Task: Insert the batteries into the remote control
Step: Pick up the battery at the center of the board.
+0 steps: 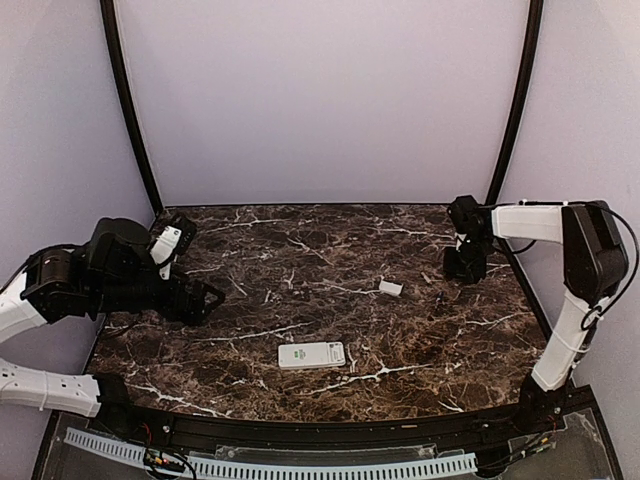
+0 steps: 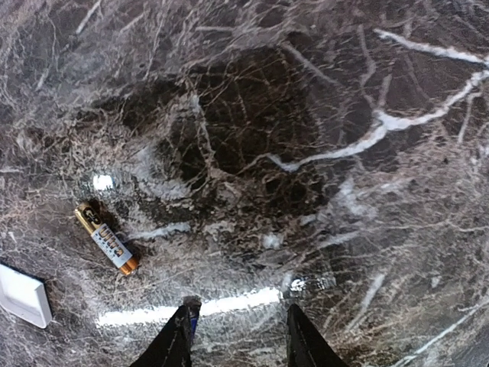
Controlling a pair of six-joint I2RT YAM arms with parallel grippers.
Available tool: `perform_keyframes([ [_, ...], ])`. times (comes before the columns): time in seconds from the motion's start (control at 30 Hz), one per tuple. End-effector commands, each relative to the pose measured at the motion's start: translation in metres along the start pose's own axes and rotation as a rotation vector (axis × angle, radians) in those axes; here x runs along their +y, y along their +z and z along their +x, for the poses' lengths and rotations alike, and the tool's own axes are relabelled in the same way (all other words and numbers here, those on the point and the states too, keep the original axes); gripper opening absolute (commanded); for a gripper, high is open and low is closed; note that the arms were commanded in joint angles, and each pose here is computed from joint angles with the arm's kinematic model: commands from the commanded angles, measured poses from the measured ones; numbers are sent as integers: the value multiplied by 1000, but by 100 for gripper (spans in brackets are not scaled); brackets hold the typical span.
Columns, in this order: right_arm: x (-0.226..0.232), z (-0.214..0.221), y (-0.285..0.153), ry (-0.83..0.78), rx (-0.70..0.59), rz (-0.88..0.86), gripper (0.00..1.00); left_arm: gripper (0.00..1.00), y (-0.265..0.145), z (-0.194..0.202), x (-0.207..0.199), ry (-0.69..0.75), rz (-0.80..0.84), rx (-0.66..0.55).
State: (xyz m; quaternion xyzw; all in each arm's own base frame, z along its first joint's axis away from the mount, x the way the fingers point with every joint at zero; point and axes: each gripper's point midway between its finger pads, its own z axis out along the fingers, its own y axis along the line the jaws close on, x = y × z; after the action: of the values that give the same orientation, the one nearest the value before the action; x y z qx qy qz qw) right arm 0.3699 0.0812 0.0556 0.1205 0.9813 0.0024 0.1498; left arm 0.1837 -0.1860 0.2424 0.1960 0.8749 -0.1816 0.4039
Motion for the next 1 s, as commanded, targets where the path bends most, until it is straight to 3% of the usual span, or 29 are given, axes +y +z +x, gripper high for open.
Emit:
perform_keyframes([
  [0.0,20,-4,17,-43,16,-81,38,98,22,-4,-11,69,15,24],
  [0.37,19,15,23,-28,54,-85,36,98,49,-2,-30,80,73,55],
  [0.6,19,45,32,-43,120,-57,35,99,57,-12,-39,85,115,-10],
  [0.87,18,68,29,-68,177,13,26,99,66,-20,-53,133,160,-12],
  [0.97,15,69,29,-78,182,31,16,99,69,-20,-55,148,162,0],
])
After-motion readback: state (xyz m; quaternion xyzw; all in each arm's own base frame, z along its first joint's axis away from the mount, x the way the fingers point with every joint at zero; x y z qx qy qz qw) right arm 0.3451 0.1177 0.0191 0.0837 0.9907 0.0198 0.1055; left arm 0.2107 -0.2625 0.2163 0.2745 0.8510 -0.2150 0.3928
